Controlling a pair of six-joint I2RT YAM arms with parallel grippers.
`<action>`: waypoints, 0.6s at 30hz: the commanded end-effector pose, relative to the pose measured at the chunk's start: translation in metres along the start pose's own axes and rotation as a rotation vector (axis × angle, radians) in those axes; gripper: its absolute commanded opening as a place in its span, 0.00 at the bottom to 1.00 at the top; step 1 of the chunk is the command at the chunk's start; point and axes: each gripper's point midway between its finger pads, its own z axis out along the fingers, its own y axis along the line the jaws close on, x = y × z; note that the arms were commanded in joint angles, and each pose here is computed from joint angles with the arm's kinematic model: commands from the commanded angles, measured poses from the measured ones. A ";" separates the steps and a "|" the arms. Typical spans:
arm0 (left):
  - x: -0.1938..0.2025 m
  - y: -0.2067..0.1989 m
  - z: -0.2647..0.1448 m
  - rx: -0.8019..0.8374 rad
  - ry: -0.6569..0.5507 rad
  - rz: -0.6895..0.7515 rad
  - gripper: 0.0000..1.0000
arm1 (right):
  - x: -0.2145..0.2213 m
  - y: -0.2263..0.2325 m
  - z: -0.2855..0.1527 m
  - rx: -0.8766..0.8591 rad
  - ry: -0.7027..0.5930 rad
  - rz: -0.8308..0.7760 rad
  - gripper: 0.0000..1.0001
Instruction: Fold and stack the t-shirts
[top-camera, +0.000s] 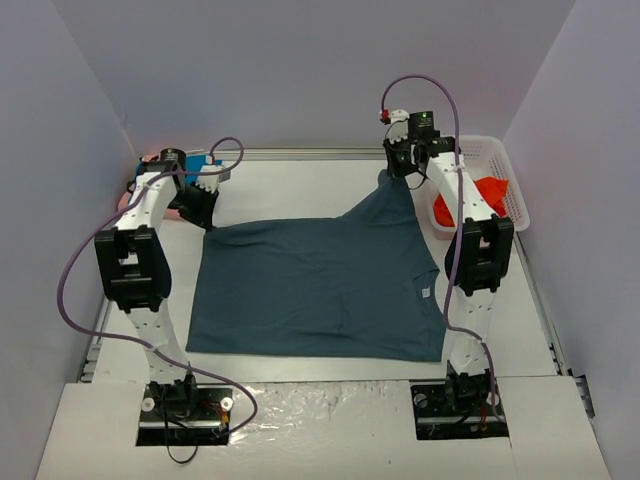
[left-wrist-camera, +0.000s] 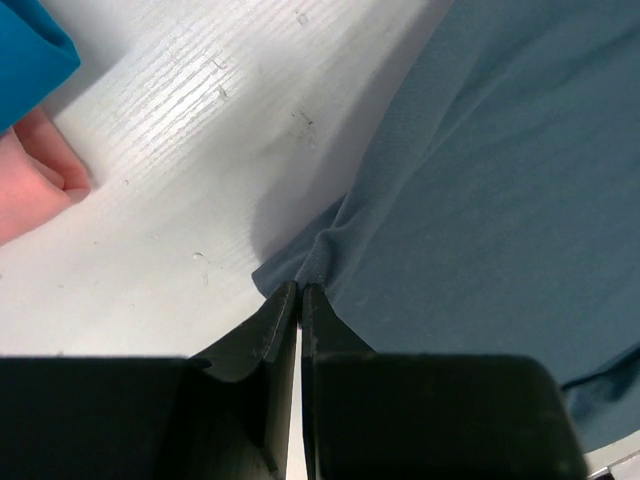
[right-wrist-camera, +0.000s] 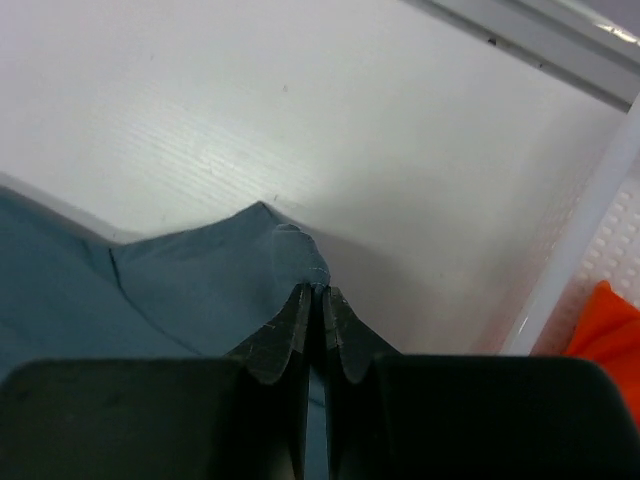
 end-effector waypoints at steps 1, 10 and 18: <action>-0.010 -0.006 -0.037 -0.017 -0.090 0.012 0.02 | 0.006 0.014 -0.041 -0.025 0.018 -0.033 0.00; 0.003 -0.009 -0.052 0.002 -0.126 0.015 0.02 | 0.046 0.030 -0.100 -0.025 0.083 -0.040 0.00; 0.024 -0.017 -0.054 0.042 -0.144 0.030 0.02 | 0.074 0.040 -0.138 -0.022 0.121 -0.063 0.00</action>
